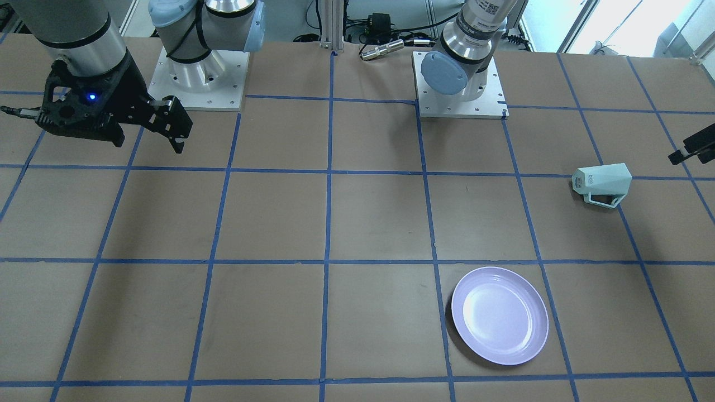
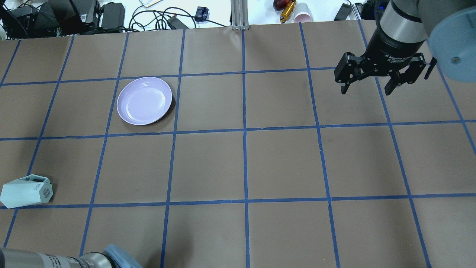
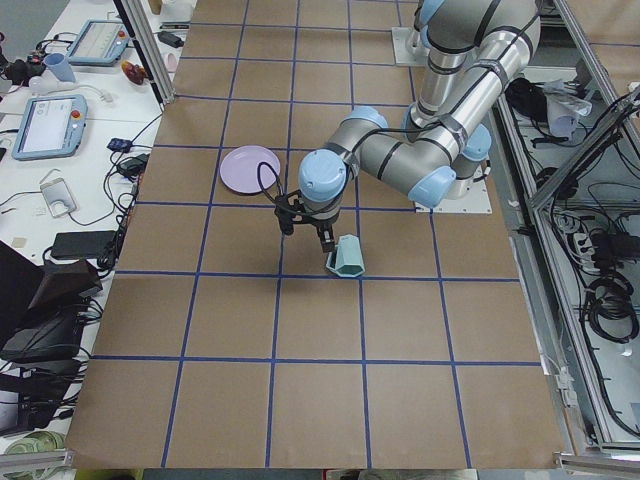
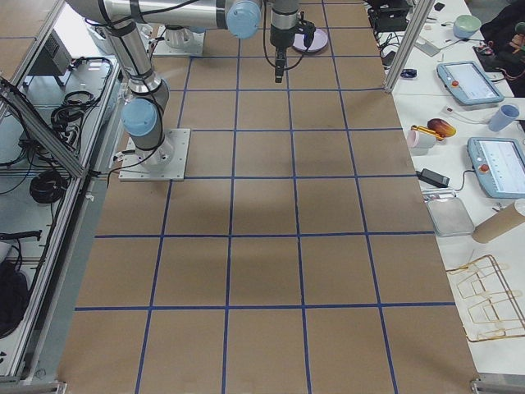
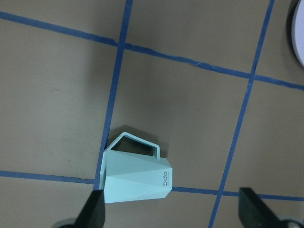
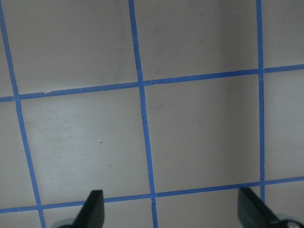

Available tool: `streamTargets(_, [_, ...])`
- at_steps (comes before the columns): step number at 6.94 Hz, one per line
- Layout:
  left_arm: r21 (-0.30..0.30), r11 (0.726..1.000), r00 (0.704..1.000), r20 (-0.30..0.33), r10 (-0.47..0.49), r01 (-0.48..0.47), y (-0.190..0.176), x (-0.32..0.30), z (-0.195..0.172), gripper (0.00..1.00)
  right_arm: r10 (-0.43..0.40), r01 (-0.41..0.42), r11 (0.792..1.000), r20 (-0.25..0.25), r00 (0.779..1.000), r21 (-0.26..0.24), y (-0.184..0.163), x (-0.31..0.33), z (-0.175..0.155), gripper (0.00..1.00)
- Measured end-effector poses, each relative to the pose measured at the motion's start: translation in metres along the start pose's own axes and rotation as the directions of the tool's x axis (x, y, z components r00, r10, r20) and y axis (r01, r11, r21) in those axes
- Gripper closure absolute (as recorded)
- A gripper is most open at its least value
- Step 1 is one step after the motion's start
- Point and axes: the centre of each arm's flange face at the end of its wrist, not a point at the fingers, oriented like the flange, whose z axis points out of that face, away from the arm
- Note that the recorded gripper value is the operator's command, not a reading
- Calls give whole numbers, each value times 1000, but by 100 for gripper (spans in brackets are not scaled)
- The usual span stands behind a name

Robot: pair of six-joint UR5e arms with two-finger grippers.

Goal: Flip cup and place on plate
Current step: 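Lower the left gripper over the teal mug and close on it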

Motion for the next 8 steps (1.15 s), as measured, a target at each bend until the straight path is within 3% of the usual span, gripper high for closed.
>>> streamTargets(5, [-75, 994, 985, -159, 70, -82, 13, -94, 84, 0, 0, 0, 1000, 0, 1000, 1, 0, 0, 0, 0])
streamTargets(8, [-111, 987, 970, -228, 87, -114, 14, -110, 122, 0, 0, 0, 1000, 0, 1000, 1, 0, 0, -1, 0])
